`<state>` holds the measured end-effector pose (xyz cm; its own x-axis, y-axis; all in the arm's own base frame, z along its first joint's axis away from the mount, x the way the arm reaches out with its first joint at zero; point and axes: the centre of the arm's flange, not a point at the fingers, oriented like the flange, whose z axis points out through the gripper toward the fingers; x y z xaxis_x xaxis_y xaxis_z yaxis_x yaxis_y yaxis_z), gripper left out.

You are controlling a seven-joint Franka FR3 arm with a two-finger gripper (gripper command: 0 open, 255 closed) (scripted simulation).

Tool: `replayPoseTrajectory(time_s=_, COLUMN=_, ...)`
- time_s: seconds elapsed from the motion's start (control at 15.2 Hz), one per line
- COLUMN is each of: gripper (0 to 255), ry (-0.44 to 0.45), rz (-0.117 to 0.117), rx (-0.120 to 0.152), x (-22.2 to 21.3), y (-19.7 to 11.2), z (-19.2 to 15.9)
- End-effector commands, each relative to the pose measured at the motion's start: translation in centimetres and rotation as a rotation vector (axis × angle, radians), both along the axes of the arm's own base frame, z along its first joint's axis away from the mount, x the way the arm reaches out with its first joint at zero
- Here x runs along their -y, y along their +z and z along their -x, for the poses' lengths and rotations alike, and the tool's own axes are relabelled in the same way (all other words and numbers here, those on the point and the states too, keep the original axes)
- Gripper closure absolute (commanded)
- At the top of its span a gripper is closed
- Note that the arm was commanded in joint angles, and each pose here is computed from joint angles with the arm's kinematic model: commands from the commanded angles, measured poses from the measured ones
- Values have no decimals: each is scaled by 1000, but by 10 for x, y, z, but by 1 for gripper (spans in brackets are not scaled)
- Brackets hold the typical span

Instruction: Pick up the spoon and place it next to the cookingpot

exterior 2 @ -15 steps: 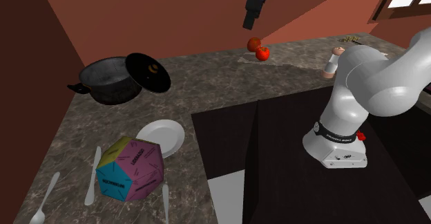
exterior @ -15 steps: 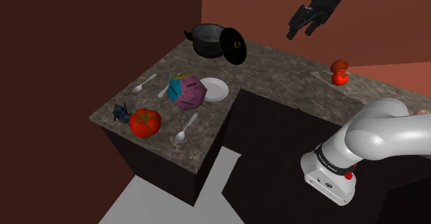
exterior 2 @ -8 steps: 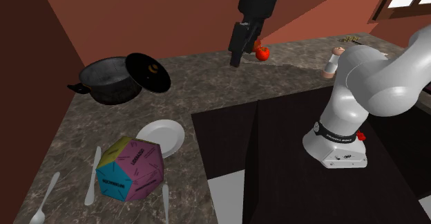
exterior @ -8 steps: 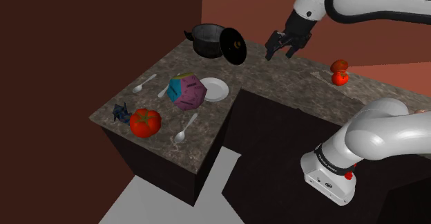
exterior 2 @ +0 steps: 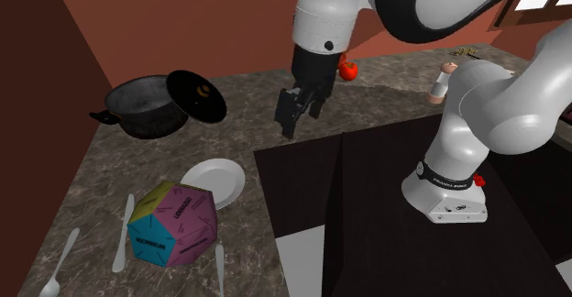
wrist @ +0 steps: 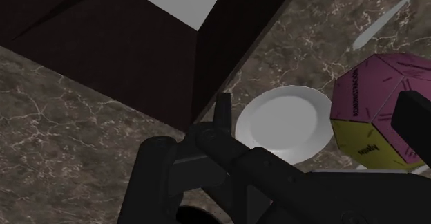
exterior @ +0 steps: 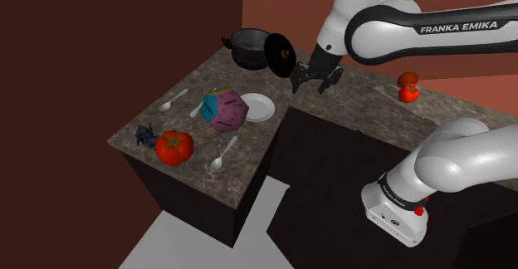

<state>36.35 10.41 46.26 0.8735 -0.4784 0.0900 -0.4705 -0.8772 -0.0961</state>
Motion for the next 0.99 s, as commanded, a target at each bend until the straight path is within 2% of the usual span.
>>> replayPoseTrajectory(time_s=0.0, gripper=0, ry=-45, rz=-16, rx=-8, x=-12, y=-24, z=-10)
replayPoseTrajectory(time_s=0.92, gripper=0, ry=-335, rz=-118, rx=-69, x=-103, y=-163, z=-81)
